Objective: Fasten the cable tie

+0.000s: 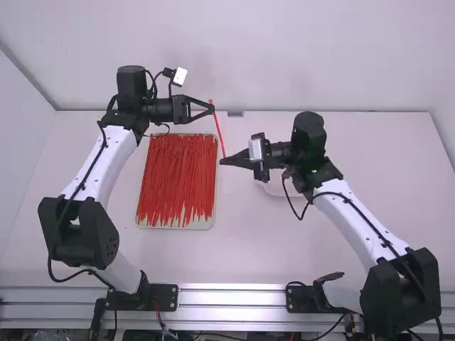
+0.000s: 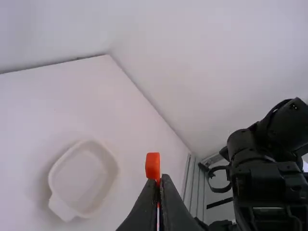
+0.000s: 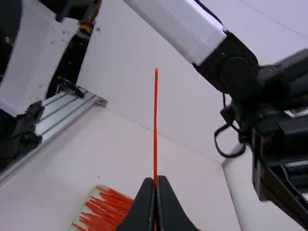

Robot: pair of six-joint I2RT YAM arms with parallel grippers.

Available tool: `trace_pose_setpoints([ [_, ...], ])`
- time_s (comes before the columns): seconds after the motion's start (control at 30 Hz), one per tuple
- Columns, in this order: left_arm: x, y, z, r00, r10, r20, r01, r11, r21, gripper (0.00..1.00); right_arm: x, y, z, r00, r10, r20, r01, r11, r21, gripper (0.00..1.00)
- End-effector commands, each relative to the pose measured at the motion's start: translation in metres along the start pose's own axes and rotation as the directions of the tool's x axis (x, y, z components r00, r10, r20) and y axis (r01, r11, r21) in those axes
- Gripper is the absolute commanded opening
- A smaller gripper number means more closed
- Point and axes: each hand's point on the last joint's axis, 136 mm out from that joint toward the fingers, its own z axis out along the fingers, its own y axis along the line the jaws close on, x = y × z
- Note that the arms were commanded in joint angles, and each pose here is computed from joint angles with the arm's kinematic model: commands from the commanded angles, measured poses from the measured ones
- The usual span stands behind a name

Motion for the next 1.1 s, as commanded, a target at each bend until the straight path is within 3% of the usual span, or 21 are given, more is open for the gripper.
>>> trace_pose_setpoints([
  [0.0, -0.007, -0.008, 0.001, 0.994, 0.112, 0.002, -0.112, 0.994, 0.016, 0.02, -0.014, 0.012, 0.000, 0.995, -0.059, 0.079, 0.067, 0.993, -0.100, 0.00],
  [0.2, -0.001, -0.006, 0.001, 0.961, 0.275, -0.009, -0.275, 0.961, 0.015, 0.02, -0.002, 0.010, 0.002, 0.997, 0.019, 0.073, -0.010, 0.994, -0.111, 0.00],
  [0.37, 0.000, -0.004, -0.001, 0.943, 0.333, -0.010, -0.333, 0.943, 0.011, 0.02, 0.019, -0.027, 0.006, 0.965, 0.260, 0.029, -0.261, 0.965, 0.028, 0.00],
  [0.53, 0.006, 0.003, -0.001, 0.914, 0.406, -0.012, -0.406, 0.914, 0.008, 0.02, 0.029, -0.067, 0.007, 0.854, 0.503, 0.132, -0.520, 0.836, 0.176, 0.00],
  [0.7, 0.015, 0.009, 0.000, 0.867, 0.498, -0.019, -0.498, 0.867, 0.014, 0.02, 0.035, -0.071, 0.009, 0.785, 0.596, 0.170, -0.618, 0.770, 0.158, 0.00],
  [0.8, 0.019, 0.013, 0.000, 0.809, 0.587, -0.021, -0.587, 0.810, 0.015, 0.02, 0.037, -0.072, 0.009, 0.668, 0.717, 0.198, -0.743, 0.656, 0.132, 0.00],
  [1.07, 0.025, 0.013, 0.005, 0.671, 0.742, -0.017, -0.741, 0.671, 0.035, 0.02, 0.039, -0.066, 0.010, 0.483, 0.854, 0.192, -0.875, 0.480, 0.068, 0.00],
])
